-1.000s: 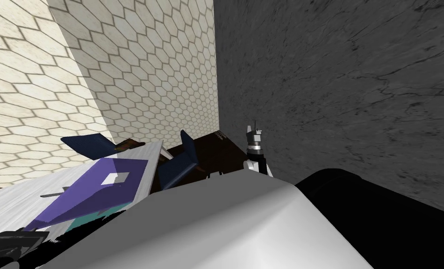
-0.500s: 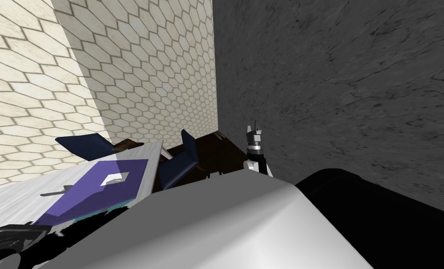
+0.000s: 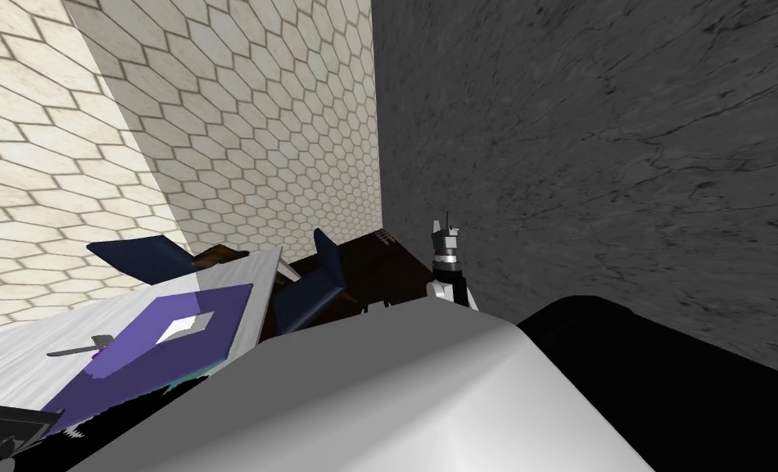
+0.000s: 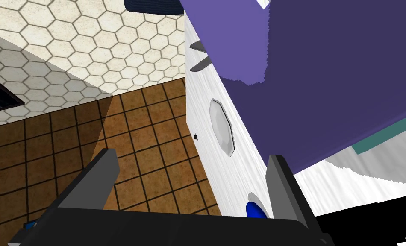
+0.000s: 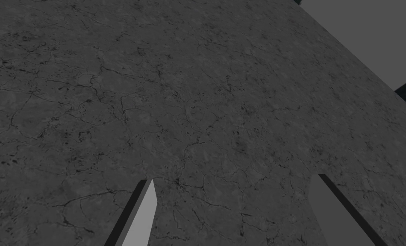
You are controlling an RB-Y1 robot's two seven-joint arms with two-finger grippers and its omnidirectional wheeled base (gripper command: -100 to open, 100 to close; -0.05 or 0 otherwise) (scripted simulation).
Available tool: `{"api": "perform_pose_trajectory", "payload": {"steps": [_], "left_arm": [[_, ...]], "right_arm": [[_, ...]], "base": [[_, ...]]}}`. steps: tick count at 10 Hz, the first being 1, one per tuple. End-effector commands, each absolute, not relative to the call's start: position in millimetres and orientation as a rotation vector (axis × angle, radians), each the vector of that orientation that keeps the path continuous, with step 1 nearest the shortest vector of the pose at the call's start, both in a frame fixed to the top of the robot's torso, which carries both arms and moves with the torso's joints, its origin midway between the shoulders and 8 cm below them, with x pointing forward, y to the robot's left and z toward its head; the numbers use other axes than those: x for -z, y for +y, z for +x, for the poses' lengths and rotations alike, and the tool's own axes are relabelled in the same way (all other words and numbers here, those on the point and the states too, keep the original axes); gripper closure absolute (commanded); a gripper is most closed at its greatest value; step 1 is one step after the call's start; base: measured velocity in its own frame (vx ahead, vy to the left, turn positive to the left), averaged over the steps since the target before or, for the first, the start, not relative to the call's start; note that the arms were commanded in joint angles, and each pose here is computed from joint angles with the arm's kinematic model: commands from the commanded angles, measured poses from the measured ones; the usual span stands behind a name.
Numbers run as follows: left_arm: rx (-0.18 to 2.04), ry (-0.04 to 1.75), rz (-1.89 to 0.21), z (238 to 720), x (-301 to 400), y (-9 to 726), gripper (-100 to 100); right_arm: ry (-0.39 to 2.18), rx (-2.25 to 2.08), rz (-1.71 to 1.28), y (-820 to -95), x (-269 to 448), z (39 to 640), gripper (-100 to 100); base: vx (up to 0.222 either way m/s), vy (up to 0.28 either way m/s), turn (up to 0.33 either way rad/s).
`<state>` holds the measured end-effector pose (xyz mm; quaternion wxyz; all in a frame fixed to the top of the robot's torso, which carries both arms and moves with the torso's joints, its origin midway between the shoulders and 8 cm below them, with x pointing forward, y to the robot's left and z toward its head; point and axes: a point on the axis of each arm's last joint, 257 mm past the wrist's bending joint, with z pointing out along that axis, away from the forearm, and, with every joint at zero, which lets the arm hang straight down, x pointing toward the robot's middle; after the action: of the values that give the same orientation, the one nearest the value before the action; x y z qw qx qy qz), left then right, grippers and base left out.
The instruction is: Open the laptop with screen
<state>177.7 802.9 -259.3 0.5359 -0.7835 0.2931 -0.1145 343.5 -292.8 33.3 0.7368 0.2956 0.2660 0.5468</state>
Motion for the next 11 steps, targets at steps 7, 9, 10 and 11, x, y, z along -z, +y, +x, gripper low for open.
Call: {"api": "perform_pose_trajectory", "payload": {"steps": [7,9,10,11], "left_arm": [[0.062,0.834,-1.798,143.6,270.4,821.9,-100],[0.060,0.842,-1.777,147.3,262.8,825.7,-100],[0.056,0.845,-1.770,147.2,260.4,827.0,-100],[0.051,0.837,-1.762,146.3,242.2,832.0,-100]], "right_arm": [[0.584,-1.201,0.649,-292.8,-33.3,343.5,0],[0.584,-1.201,0.649,-292.8,-33.3,343.5,0],[0.584,-1.201,0.649,-292.8,-33.3,343.5,0],[0.584,-1.201,0.649,-292.8,-33.3,343.5,0]], "base": [[0.042,-0.038,0.021],[0.041,-0.045,0.015],[0.001,-0.015,0.011],[-0.009,-0.025,-0.025]]}}
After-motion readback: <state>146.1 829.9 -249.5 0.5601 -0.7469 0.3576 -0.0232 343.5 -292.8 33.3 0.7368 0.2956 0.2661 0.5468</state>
